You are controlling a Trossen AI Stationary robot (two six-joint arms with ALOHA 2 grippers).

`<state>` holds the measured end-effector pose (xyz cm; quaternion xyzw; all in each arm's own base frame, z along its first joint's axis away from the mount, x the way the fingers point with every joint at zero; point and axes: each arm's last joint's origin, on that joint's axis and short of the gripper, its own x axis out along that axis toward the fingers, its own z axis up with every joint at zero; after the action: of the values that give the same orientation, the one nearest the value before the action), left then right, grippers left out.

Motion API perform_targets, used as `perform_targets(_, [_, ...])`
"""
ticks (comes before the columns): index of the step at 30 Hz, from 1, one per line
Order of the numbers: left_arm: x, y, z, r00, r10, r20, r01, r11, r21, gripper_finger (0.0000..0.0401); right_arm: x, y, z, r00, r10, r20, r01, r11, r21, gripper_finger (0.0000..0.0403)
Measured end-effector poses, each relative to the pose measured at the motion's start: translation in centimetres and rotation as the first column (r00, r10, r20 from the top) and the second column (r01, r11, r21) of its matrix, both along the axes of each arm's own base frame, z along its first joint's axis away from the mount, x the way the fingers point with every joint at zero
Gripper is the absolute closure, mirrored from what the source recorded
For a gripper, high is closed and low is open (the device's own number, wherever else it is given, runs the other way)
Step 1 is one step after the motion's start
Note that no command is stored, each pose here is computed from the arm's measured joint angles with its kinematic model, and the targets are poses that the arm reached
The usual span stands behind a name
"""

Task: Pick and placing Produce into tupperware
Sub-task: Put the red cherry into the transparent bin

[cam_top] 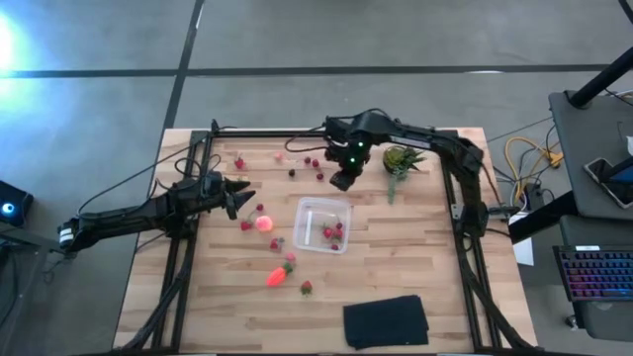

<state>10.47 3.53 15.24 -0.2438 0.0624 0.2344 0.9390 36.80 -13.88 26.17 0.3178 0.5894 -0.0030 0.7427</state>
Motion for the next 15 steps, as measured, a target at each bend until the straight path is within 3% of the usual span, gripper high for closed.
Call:
perform_targets(3, [0.0,0.0,0.0,1.0,0.0,-0.001,0.0,1.0,0.0,0.0175,0.3,3.0,2.0,0.986,0.123,0.115,-0.127,0.991,0.033,0.0305])
perform_targets(7, [0.0,0.0,0.0,1.0,0.0,-0.001,0.0,1.0,0.0,0.0175,1.5,6.7,2.2,0.956,0.243,0.163,-0.249,0.968,0.014,0.0302])
perform_targets(11, [0.0,0.0,0.0,1.0,0.0,-0.001,0.0,1.0,0.0,0.0175,3.3,8.7,0.5,0.945,0.29,0.153,-0.284,0.957,-0.063,0.0291])
perform_targets(15, [0.0,0.0,0.0,1.0,0.0,0.001,0.0,1.0,0.0,0.0175,4.2,9.2,-1.2,0.953,0.292,0.081,-0.281,0.952,-0.12,0.024])
